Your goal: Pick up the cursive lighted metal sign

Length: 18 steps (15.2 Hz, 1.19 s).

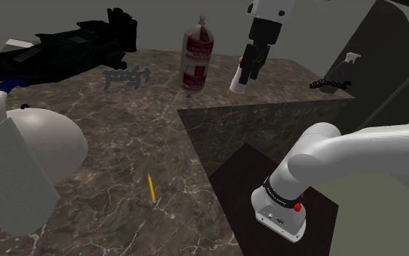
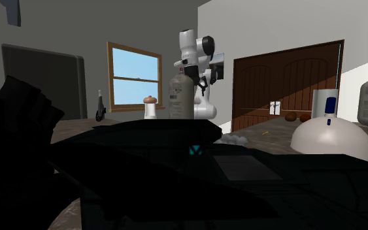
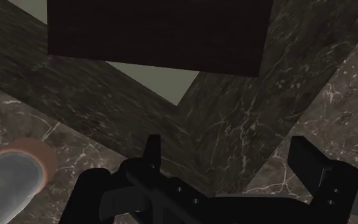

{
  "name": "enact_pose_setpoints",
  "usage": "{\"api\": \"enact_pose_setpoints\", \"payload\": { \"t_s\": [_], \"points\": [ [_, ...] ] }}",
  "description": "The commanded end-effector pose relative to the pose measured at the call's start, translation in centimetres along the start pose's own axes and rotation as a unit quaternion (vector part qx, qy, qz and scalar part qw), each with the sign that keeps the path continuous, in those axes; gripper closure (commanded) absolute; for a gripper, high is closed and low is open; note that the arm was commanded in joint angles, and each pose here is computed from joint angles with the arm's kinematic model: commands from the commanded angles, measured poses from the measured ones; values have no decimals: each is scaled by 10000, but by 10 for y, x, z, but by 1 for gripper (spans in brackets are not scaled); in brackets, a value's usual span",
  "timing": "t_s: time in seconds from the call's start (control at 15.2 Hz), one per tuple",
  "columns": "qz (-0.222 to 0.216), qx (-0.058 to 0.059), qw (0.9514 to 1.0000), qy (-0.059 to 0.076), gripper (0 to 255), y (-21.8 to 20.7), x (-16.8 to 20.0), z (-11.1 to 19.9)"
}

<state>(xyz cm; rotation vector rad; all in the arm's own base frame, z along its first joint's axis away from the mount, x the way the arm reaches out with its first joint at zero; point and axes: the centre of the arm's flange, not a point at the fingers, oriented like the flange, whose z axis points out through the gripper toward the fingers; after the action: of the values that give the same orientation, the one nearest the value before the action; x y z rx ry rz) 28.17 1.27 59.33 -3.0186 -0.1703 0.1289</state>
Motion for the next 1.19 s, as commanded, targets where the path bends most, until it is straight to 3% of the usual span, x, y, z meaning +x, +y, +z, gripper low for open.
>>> {"api": "enact_pose_setpoints", "payload": {
  "t_s": [0.0, 0.26, 0.53, 0.79, 1.12],
  "points": [
    [0, 0, 10000, 0, 0, 0, 0, 0],
    [-574, -82, 9983, 19, 0, 6, 51, 8],
    [-1147, -163, 9933, 39, 0, 7, 102, 17],
    [-1715, -244, 9849, 58, 0, 1, 152, 25],
    [-2418, -344, 9697, 82, 0, -13, 215, 35]
  ]
}}
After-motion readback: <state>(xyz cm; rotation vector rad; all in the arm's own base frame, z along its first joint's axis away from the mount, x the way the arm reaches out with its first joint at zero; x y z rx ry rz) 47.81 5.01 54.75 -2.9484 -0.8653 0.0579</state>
